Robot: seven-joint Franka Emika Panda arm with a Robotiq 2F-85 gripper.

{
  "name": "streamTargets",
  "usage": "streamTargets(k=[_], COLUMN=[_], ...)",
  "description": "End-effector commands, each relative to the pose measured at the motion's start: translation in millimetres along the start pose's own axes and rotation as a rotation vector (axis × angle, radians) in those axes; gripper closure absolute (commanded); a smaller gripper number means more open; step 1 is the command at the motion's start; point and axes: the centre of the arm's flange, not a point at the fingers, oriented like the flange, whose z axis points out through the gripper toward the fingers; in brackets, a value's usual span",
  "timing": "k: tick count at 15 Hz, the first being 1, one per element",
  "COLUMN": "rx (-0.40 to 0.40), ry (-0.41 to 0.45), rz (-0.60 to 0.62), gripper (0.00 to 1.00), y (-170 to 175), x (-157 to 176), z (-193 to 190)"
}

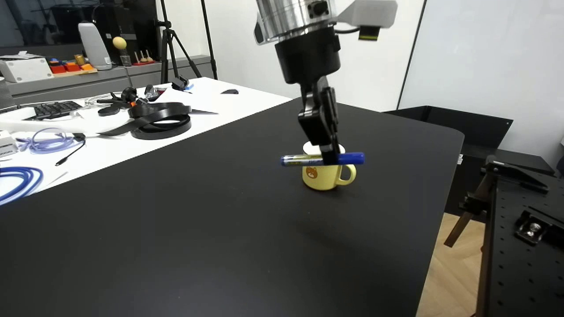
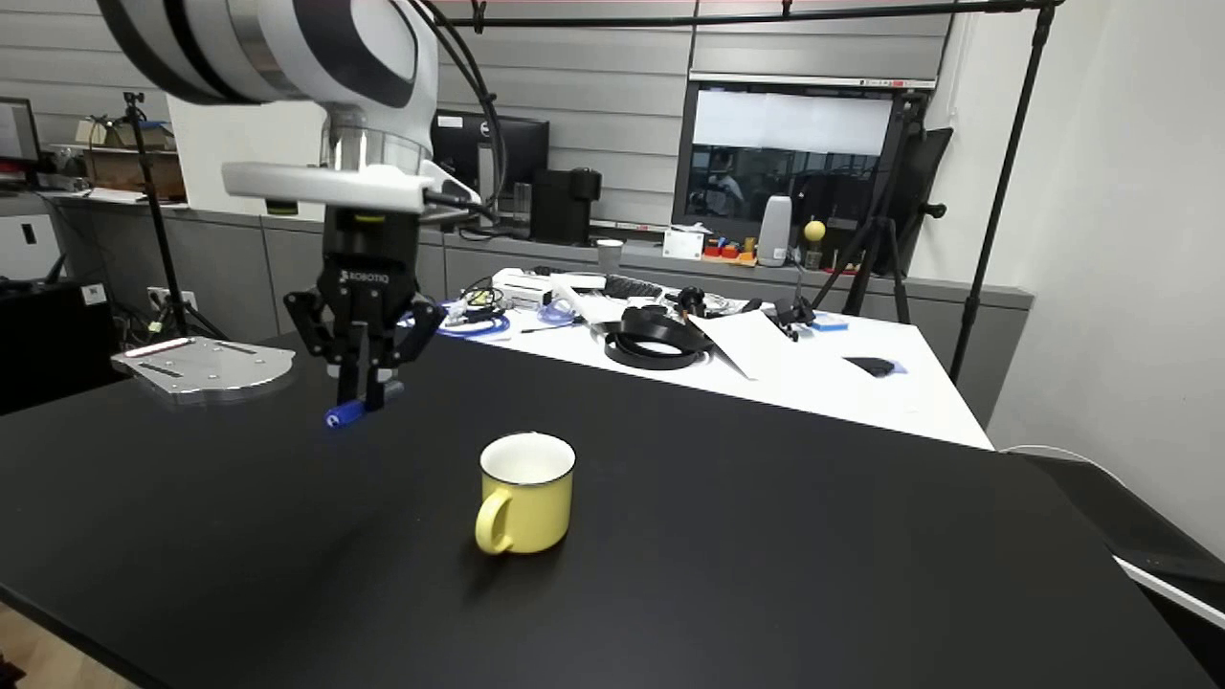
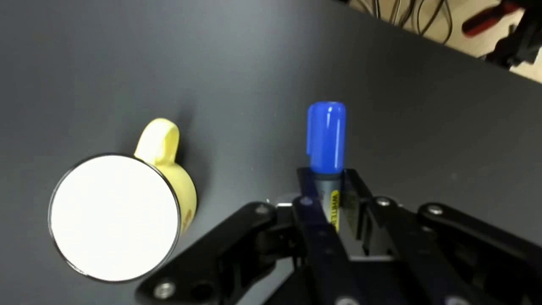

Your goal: Put the blue marker in the yellow mug

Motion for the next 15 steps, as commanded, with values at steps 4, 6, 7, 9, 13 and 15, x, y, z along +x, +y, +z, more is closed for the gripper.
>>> streamTargets(k=[4,6,7,9,13,15], rx=[-0.029,-0.018,-0.009,0.002,0.017,0.026], ry=[-0.22,-0.235,-0.241,-0.25,-0.234,-0.232], rz=[0.105,0.129,0.145,0.161,0.06,0.023], gripper=[0.95,0.95,0.95,0.95,0.95,0.95], y=[70.2,92.3,101.8,117.3,123.4,126.1], x=[-40.9,-49.5,-51.9,-53.8,-37.5,-23.4], z=[-69.0,-74.1,-74.1,-72.1,-58.2,-47.6])
